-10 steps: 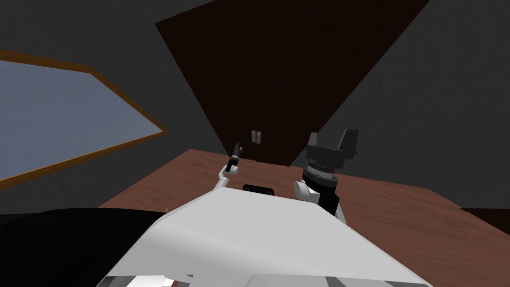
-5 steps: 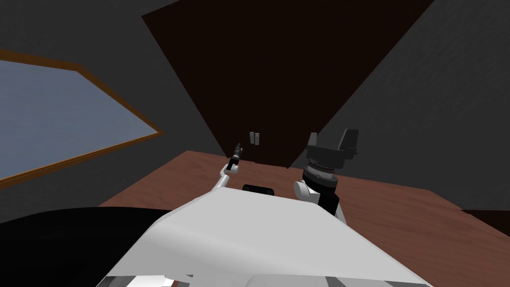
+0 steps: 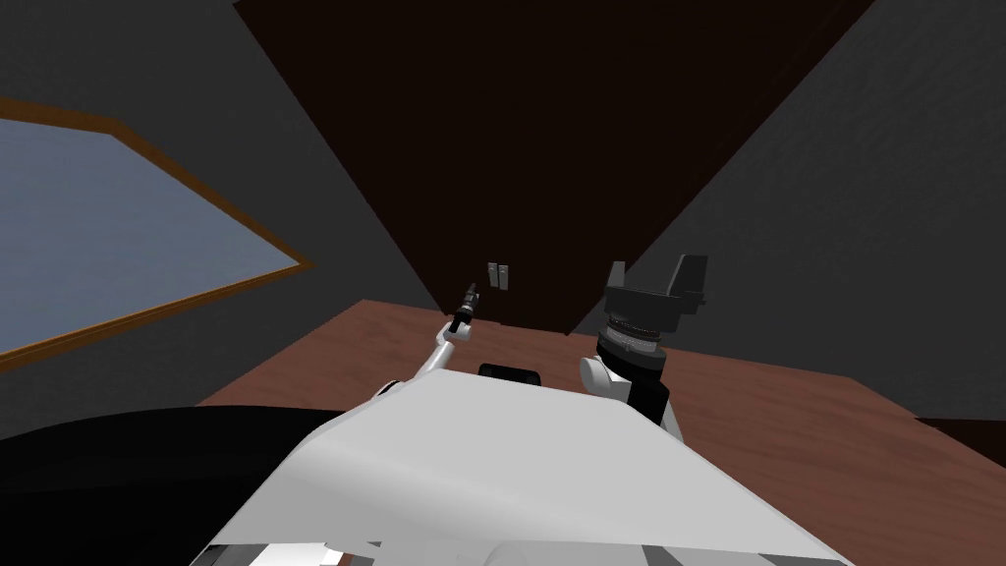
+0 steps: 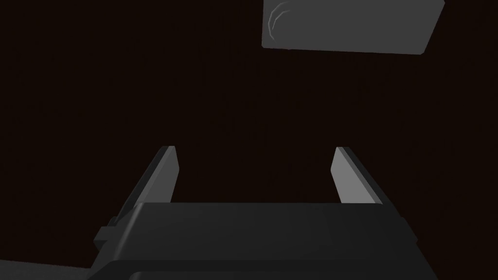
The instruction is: Pull the door open
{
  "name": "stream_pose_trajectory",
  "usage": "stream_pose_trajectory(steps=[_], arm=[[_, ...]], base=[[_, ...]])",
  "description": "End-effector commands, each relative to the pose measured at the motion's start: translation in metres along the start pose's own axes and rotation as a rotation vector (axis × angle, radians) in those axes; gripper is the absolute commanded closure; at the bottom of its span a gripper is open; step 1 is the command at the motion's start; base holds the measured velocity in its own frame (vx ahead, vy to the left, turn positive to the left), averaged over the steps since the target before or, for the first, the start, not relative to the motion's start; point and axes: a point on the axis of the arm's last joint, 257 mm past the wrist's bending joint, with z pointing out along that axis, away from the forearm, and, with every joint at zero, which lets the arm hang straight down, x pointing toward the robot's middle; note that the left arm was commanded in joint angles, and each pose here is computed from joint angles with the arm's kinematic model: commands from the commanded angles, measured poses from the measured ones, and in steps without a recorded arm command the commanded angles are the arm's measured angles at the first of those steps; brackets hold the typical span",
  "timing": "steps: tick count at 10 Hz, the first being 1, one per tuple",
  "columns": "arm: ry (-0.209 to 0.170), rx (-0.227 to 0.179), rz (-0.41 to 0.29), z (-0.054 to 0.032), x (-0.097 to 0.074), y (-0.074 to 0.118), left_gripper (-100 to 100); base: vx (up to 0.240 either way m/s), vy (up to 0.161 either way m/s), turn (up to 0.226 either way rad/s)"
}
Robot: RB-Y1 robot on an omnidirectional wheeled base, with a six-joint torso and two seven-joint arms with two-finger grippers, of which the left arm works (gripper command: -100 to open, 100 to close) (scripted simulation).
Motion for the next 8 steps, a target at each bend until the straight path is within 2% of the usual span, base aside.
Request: stream_pose_trajectory(steps=[1,7,8], arm=[[0.0,-0.027,0.003,0.0045,0.0,0.01,-100],[0.0,-0.091,0.011,0.0148,-0.002,0.032,-100],[0.0,-0.082,0.01,0.013,-0.001,0.029,-100]], base=[[0.119,-0.036,-0.026],[0.131,-0.027,-0.021],[0.086,-0.031,-0.002]])
